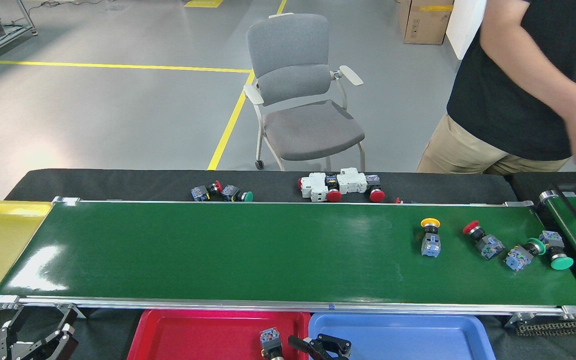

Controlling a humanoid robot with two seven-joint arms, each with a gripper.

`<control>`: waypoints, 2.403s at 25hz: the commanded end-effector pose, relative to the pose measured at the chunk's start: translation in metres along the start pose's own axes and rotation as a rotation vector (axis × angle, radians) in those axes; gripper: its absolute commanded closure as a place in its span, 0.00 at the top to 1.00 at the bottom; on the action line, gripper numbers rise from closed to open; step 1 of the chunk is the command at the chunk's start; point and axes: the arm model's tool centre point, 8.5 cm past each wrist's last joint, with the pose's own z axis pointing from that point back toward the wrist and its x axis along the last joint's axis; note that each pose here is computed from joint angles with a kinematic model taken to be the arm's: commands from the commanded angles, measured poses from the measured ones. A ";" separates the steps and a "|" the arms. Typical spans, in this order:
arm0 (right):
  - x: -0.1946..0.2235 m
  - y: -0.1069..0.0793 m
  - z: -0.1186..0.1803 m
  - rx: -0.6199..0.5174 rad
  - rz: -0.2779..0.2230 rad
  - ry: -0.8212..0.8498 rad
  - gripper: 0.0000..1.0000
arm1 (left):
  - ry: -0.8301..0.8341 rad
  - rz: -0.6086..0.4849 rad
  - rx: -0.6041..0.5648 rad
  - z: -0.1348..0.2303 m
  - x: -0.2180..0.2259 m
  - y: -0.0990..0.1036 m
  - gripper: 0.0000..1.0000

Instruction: Pick switch part from conveyor to tray

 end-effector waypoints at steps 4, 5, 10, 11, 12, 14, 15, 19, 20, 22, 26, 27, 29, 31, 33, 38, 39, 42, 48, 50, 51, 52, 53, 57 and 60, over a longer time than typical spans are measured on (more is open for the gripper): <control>-0.062 -0.072 0.018 -0.257 -0.001 0.343 0.99 | 0.085 -0.029 0.017 -0.003 -0.012 0.007 1.00; -0.073 -0.076 0.026 -0.279 -0.012 0.415 0.99 | 0.085 -0.031 0.017 -0.003 -0.012 0.008 1.00; -0.112 -0.068 0.108 -0.413 0.007 0.698 0.99 | 0.083 -0.036 0.009 -0.001 -0.016 0.007 1.00; -0.116 -0.060 0.128 -0.408 0.004 0.753 0.99 | 0.077 -0.036 0.009 -0.001 -0.014 0.007 1.00; -0.119 -0.050 0.148 -0.400 -0.008 0.815 0.99 | 0.064 -0.038 0.010 -0.001 -0.014 0.008 1.00; -0.111 -0.031 0.172 -0.368 -0.022 0.877 0.99 | 0.035 -0.038 0.010 -0.002 -0.012 0.010 1.00; -0.102 -0.022 0.180 -0.353 -0.024 0.889 0.99 | 0.032 -0.038 0.009 -0.002 -0.012 0.009 1.00; -0.086 -0.004 0.191 -0.321 0.031 0.928 0.99 | 0.032 -0.040 0.007 -0.002 -0.012 0.009 1.00; -0.085 -0.002 0.190 -0.308 0.042 0.947 0.99 | 0.032 -0.040 0.007 -0.002 -0.012 0.009 1.00; -0.085 0.001 0.191 -0.300 0.044 0.976 0.99 | 0.032 -0.039 0.008 -0.002 -0.012 0.009 1.00; -0.089 -0.009 0.174 -0.317 0.041 0.991 0.99 | 0.029 -0.039 0.013 -0.004 -0.011 0.011 1.00; -0.091 -0.014 0.163 -0.319 0.045 0.991 0.99 | 0.027 -0.039 0.016 -0.005 -0.011 0.012 1.00; -0.103 -0.029 0.122 -0.303 0.037 0.990 0.99 | 0.025 -0.042 0.019 -0.007 -0.011 0.013 1.00; -0.115 -0.040 0.085 -0.288 0.020 0.991 0.99 | 0.026 -0.042 0.019 -0.007 -0.011 0.013 1.00; -0.124 -0.042 0.040 -0.242 0.013 0.979 0.99 | 0.026 -0.042 0.018 -0.007 -0.011 0.013 1.00; -0.132 -0.037 -0.029 -0.143 0.022 0.974 0.99 | 0.026 -0.044 0.020 -0.008 -0.012 0.014 1.00; -0.132 -0.038 -0.039 -0.131 0.018 0.974 0.99 | 0.026 -0.040 0.017 -0.008 -0.012 0.012 1.00; -0.137 -0.038 -0.054 -0.106 0.011 0.965 0.99 | 0.028 -0.038 0.014 -0.010 -0.014 0.012 1.00; -0.136 -0.032 -0.074 0.018 0.008 0.883 0.27 | 0.008 -0.037 0.015 -0.016 -0.008 0.012 1.00; -0.132 -0.031 -0.078 0.029 -0.020 0.824 0.10 | 0.008 -0.039 0.014 -0.016 -0.010 0.012 1.00; -0.128 -0.028 -0.080 0.040 -0.040 0.789 0.03 | 0.006 -0.042 0.013 -0.016 -0.010 0.013 1.00; -0.127 -0.027 -0.081 0.049 -0.051 0.767 0.01 | 0.008 -0.043 0.015 -0.016 -0.010 0.013 1.00; -0.126 -0.027 -0.082 0.054 -0.056 0.756 0.01 | 0.008 -0.041 0.014 -0.016 -0.010 0.013 1.00; -0.115 -0.044 -0.078 -0.010 -0.089 0.700 0.01 | 0.008 -0.041 0.015 -0.016 -0.010 0.013 1.00; -0.099 -0.054 -0.060 -0.032 -0.072 0.594 0.01 | 0.008 -0.041 0.015 -0.016 -0.010 0.013 1.00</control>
